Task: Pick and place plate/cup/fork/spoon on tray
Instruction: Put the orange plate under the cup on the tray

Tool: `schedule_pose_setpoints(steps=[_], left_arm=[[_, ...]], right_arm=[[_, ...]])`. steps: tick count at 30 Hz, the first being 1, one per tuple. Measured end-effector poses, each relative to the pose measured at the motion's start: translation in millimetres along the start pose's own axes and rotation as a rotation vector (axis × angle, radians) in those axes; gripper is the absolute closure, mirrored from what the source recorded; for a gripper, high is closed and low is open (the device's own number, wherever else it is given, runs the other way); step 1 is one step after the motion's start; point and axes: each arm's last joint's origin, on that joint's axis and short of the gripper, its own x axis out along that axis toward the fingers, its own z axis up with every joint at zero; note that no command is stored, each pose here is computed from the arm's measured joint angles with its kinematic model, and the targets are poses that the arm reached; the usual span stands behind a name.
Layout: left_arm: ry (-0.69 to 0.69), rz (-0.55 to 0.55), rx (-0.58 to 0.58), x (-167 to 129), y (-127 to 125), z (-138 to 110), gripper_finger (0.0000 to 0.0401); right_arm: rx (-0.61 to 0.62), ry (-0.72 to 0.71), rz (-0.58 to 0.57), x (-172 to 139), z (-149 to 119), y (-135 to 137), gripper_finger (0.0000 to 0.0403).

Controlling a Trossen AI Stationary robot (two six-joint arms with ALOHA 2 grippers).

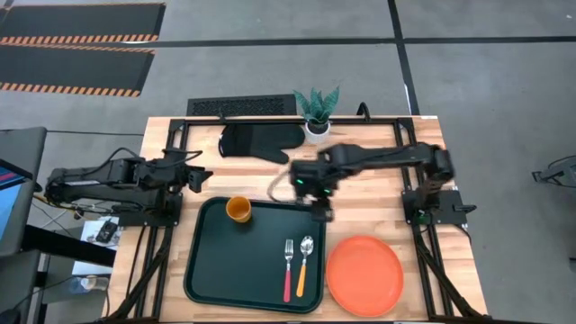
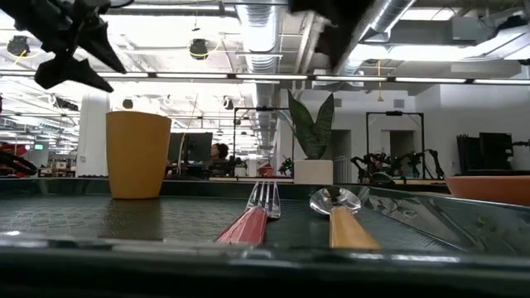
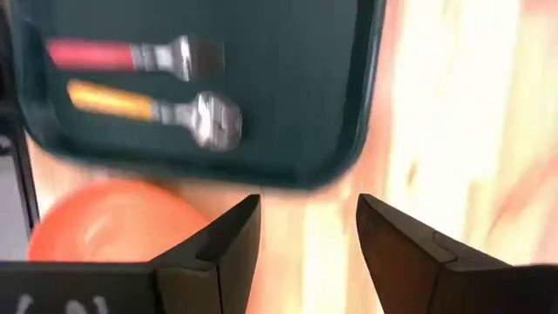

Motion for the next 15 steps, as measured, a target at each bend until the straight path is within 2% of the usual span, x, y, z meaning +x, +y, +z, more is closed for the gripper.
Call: schedule_pose_setpoints(steps=[7, 11, 15], left_arm=[[0.056, 0.005, -0.012, 11.8, 5.1, -11.5, 0.0202], [0.057, 0.007, -0.011, 12.8, 5.6, -12.3, 0.0202], [0.045, -0.001, -0.011, 12.8, 4.6, -11.4, 0.0202]], right_arm=[[0.186, 0.022, -0.012, 58.4, -85.5, 5.7, 0.0189], [0.283, 0.041, -0.014, 86.8, -117.6, 6.8, 0.0191], [0.360, 0.041, -0.008, 107.2, -137.4, 9.6, 0.0193]])
